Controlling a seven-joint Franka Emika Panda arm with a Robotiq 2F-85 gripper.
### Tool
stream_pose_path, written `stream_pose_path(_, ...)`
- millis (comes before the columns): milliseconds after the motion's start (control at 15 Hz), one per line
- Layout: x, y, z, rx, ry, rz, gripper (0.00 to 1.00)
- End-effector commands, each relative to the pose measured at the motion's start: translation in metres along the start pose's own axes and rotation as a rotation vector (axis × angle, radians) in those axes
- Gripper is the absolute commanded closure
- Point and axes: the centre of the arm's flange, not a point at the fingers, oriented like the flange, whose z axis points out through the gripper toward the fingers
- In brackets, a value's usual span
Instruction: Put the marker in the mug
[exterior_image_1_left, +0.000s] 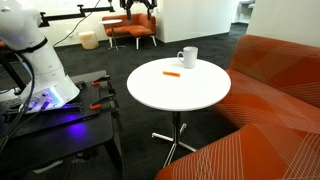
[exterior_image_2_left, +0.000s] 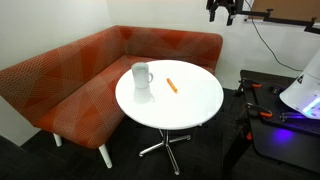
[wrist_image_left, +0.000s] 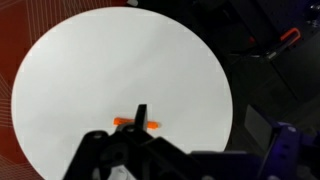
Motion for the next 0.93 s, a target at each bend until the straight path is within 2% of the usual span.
stream_pose_path(0,0.020,0.022,0.009,0.070,0.001,-0.177,0.00)
stream_pose_path(533,0.048,0.055,0.047,0.155,-0.042,-0.501,0.00)
stream_pose_path(600,0.038,0.036,0.047,0.122,-0.033,-0.448,0.00)
stream_pose_path(867,0.045,0.047,0.057,0.139,-0.047,-0.482,0.00)
